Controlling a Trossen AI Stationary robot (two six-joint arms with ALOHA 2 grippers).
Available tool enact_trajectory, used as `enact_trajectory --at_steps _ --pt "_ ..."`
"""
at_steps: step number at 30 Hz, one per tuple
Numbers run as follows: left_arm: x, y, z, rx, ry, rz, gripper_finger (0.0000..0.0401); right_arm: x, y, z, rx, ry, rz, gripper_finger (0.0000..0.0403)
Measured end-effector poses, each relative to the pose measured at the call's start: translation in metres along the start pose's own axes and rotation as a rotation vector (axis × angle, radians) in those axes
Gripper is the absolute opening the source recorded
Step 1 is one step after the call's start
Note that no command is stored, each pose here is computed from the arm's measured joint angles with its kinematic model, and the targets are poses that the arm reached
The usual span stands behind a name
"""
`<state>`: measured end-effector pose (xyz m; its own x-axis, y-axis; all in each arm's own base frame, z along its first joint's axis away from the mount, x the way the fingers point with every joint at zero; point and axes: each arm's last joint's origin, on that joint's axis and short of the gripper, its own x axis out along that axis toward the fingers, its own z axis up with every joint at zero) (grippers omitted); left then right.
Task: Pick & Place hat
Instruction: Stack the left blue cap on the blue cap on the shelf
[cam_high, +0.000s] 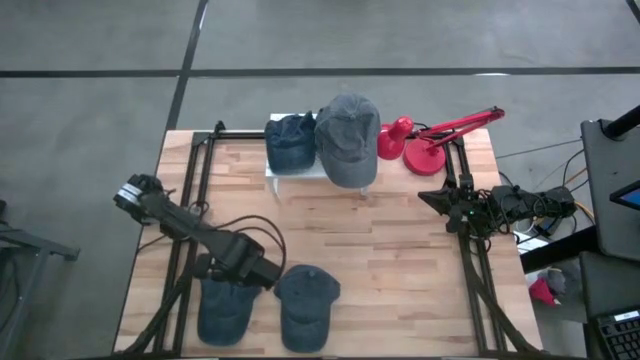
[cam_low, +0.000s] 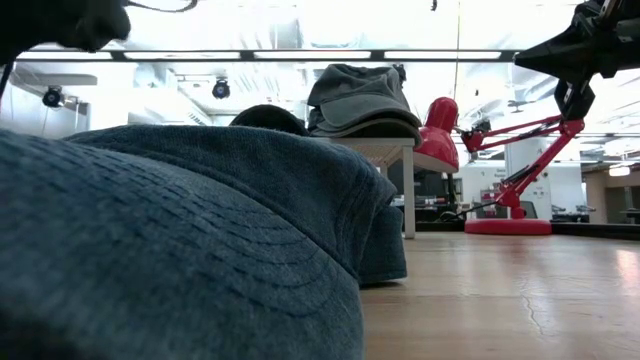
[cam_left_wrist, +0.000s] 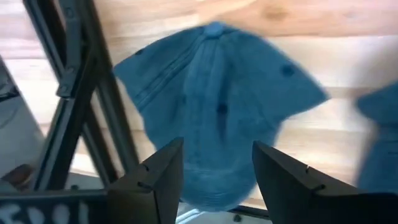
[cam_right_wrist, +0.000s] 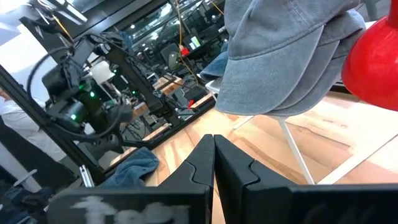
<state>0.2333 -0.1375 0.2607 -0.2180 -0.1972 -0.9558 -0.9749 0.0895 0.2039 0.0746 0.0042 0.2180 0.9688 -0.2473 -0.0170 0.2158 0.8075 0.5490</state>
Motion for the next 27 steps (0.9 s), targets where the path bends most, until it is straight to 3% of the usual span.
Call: enact_trajectory --at_steps 11,20,27 --pt "0.024 0.017 -0.020 0.091 -0.023 0.057 0.0216 0.000 0.000 0.000 0.001 0.000 -0.001 0.0008" --pt "0.046 0.033 -0.023 0.065 -0.018 -0.040 0.0223 0.000 0.000 0.000 0.005 0.000 -0.001 0.0008" --pt "0.063 0.047 -0.012 0.039 0.000 -0.151 0.0223 0.000 0.000 0.000 0.005 0.000 -0.001 0.0008"
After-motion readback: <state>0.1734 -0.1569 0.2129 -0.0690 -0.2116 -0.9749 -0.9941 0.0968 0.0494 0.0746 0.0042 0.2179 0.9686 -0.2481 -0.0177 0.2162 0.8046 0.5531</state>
